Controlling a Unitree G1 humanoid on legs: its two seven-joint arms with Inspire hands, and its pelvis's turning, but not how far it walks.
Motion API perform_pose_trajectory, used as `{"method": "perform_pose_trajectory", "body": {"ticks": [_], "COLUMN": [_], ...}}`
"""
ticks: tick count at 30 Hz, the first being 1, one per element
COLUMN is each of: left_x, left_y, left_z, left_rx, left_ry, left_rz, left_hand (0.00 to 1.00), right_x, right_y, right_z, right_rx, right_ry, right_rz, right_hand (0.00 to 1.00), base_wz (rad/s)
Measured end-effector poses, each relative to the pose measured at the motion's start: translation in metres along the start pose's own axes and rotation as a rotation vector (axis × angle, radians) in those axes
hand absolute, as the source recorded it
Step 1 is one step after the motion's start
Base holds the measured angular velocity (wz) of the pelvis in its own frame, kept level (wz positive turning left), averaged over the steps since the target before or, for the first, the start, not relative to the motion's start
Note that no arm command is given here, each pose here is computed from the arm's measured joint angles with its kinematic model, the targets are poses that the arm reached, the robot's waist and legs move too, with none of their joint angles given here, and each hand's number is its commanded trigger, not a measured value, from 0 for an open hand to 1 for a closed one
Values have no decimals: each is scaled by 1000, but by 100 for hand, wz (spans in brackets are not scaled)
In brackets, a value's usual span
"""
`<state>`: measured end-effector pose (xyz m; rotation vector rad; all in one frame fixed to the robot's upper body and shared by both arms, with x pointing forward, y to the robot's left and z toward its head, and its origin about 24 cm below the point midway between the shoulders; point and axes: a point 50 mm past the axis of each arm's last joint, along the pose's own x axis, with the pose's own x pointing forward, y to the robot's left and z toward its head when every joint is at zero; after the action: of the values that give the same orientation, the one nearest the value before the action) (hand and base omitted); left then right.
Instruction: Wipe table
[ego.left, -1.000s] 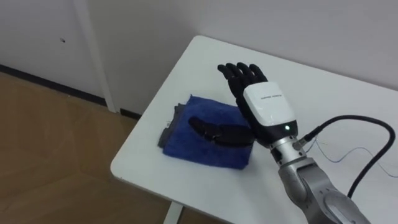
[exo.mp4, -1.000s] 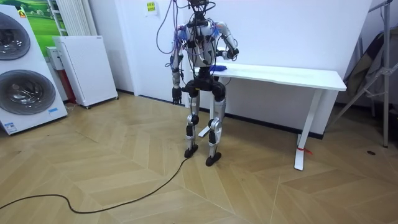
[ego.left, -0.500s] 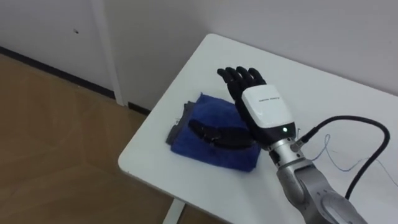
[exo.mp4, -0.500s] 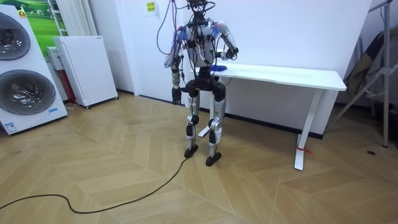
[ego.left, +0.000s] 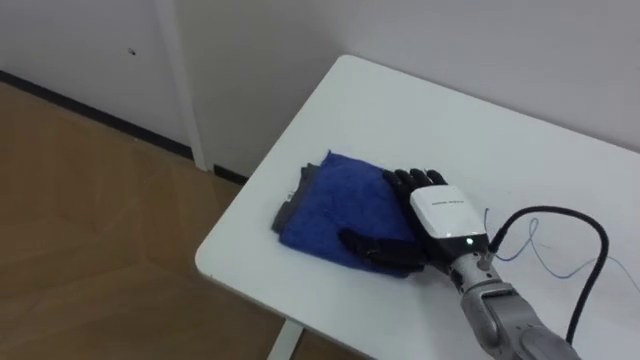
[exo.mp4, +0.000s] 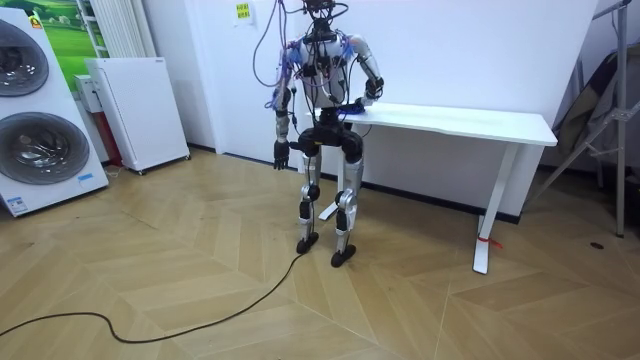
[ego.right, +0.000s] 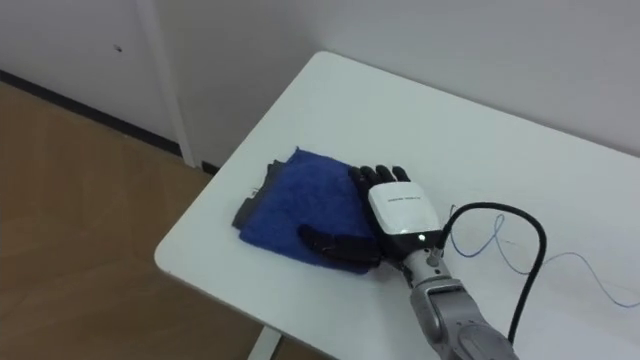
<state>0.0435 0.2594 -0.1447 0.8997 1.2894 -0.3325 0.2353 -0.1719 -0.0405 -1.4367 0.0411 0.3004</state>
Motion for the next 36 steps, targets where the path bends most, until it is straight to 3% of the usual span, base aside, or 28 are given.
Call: {"method": "perform_pose_trajectory", "body": {"ticks": [5,6,8,9,10,19,36], "left_x": [0,0,-1,-1,-1,-3,-4], "left_y": [0,0,1,2,3,3,-1], "left_z": [2,3,6,6,8,9,3], "left_rx": [0,0,1,1,0,-5,-8], "left_ry": [-9,-11,-24,-28,-35,-38,-15], "left_rz": [-3,-4,-7,-6,-4,-9,-41], "left_hand": [0,0,0,0,0,0,0], "right_x": [-1,-1,-1,-1,-1,3,-3], "right_y": [5,5,5,5,5,-15,-14], "right_z": [-1,-1,-2,-2,-2,-1,1], "right_rx": [32,32,38,39,46,79,97], "right_ry": [21,22,26,27,29,22,7], "right_rz": [21,22,26,27,25,-56,-57], "right_hand": [2,43,69,92,100,100,100], "base_wz": [0,4,7,11,10,1,0]}}
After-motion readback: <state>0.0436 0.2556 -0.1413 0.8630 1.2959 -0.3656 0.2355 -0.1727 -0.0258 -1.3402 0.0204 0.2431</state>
